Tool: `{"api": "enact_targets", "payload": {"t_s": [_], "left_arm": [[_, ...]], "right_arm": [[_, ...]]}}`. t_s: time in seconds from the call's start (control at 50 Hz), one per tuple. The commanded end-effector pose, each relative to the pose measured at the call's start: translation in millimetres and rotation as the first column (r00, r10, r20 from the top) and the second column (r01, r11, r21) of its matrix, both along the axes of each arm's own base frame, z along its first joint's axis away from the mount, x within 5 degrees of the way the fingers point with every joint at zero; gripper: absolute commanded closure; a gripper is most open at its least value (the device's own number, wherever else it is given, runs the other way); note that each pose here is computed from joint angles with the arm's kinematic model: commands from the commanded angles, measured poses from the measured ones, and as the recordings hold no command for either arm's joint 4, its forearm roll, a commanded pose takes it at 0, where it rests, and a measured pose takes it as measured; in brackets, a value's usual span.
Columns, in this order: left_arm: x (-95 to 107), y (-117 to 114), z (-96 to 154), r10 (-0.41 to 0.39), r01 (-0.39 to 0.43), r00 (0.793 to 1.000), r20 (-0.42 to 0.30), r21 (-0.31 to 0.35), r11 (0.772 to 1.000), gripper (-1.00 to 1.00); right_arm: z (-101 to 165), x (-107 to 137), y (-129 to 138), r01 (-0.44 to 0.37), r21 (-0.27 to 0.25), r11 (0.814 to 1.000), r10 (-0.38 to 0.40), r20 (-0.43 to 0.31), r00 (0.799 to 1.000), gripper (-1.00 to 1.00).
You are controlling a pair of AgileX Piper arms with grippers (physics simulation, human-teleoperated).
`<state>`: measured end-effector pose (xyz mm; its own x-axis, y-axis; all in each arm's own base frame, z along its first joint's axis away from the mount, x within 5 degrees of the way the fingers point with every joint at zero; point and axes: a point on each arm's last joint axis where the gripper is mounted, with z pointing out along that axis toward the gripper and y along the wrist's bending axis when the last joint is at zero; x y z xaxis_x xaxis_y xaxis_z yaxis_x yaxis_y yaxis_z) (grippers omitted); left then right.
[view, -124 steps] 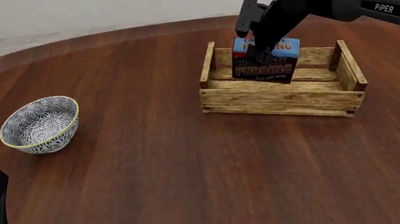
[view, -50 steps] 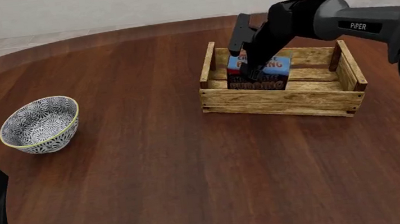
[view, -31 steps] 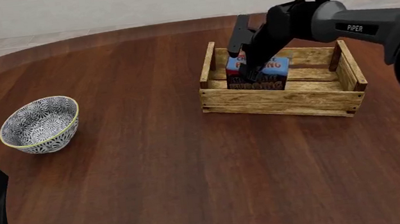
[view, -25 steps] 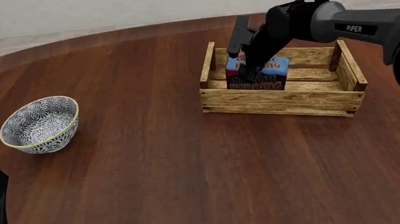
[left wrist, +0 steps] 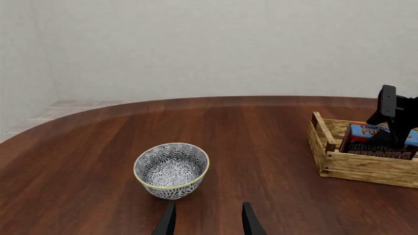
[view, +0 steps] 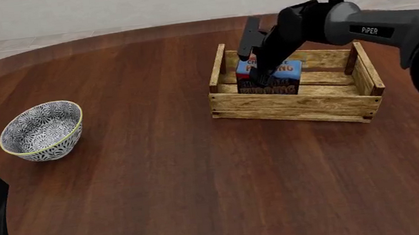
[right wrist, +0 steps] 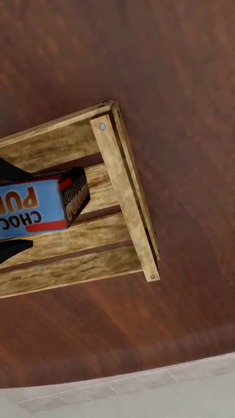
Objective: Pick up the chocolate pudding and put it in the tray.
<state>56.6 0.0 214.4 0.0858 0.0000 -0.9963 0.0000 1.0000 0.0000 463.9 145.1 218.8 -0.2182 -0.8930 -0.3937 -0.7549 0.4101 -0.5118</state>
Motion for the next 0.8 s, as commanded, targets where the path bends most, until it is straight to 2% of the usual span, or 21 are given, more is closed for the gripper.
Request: {"api": "enact_targets", "payload": {"t_s": [0.02, 0.38, 0.4, 0.8], "left_arm": [[0, 0, 0, 0.000, 0.000, 1.000, 0.000, 0.000, 1.000, -1.00], [0, 0, 0, 0.000, 0.000, 1.000, 0.000, 0.000, 1.000, -1.00], [0, 0, 0, 0.000, 0.000, 1.000, 0.000, 0.000, 1.000, -1.00], [0, 0, 0, 0.000, 0.000, 1.000, 0.000, 0.000, 1.000, -1.00]], "right_arm": [[-12, 3, -4, 0.035, 0.021, 0.999, -0.034, -0.035, 0.999, 1.00], [-16, 7, -10, 0.057, 0.023, 0.998, -0.056, -0.043, 0.997, 1.00], [-14, 13, -17, 0.073, 0.028, 0.997, -0.072, -0.033, 0.997, -1.00], [-9, 9, -12, 0.070, 0.033, 0.997, -0.069, -0.038, 0.997, -1.00]]}}
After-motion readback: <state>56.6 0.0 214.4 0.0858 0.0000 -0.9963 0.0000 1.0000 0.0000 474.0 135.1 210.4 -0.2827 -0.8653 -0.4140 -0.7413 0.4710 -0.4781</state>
